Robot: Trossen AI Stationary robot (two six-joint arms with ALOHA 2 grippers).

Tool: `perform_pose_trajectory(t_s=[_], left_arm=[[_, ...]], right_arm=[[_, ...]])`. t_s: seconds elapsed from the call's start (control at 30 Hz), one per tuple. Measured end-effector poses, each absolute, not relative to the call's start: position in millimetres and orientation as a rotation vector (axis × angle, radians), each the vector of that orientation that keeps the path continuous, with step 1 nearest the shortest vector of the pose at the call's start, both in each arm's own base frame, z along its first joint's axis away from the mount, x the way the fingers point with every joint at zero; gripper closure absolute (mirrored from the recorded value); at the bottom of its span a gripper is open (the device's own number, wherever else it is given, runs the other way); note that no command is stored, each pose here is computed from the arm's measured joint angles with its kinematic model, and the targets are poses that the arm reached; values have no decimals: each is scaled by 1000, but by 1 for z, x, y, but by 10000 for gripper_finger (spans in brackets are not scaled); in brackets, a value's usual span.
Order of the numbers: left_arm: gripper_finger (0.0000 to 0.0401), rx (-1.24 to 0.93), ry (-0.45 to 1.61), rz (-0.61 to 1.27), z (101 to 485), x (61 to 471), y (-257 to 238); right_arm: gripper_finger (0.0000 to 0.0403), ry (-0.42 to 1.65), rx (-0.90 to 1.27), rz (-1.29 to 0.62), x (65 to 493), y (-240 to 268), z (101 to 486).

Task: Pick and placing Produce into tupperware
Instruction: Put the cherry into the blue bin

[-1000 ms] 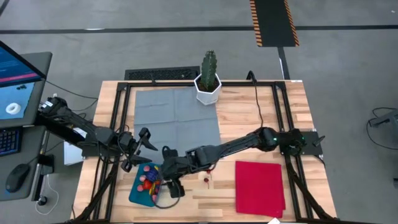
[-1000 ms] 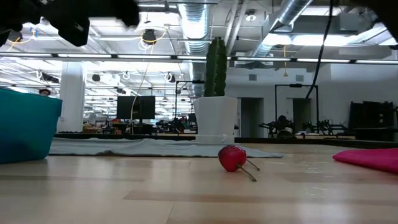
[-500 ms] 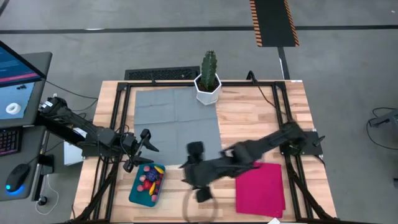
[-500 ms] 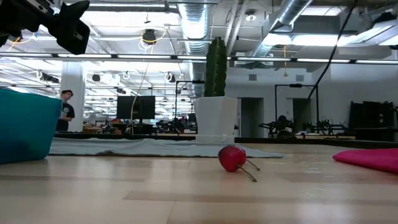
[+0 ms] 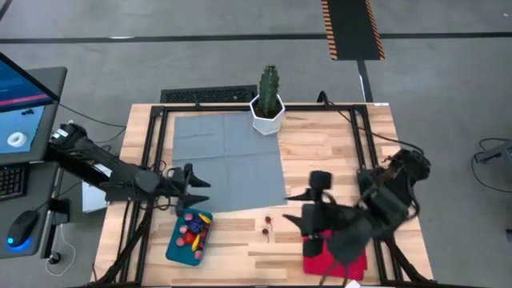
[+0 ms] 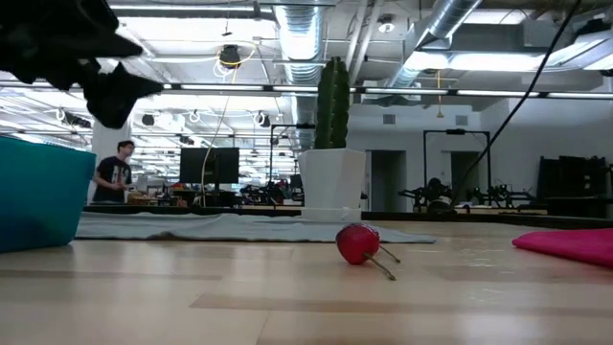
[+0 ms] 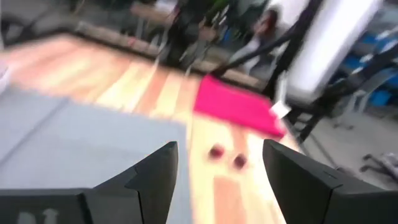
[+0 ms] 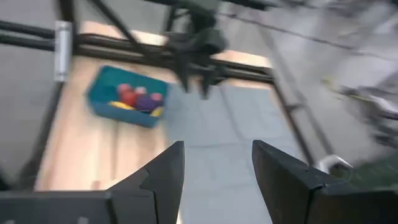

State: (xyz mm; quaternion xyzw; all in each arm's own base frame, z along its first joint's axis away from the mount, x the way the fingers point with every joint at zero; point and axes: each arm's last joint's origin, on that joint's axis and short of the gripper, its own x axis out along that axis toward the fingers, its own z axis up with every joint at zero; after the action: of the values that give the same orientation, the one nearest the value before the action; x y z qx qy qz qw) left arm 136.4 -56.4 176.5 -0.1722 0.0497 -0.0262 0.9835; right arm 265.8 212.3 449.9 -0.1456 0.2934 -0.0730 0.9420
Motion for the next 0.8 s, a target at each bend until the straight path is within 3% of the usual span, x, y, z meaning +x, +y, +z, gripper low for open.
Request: perform_pose_trajectory(t_s=[0.3, 0.53, 0.8], left_arm=[[175, -320, 273, -78, 189, 173, -76], [175, -296, 506, -157, 203, 226, -92], [175, -282, 711, -289, 189, 287, -111]], right_arm=[[191, 511, -360, -435, 229, 258, 370], [190, 417, -276, -497, 206, 271, 315], [190, 403, -176, -488, 185, 279, 275]])
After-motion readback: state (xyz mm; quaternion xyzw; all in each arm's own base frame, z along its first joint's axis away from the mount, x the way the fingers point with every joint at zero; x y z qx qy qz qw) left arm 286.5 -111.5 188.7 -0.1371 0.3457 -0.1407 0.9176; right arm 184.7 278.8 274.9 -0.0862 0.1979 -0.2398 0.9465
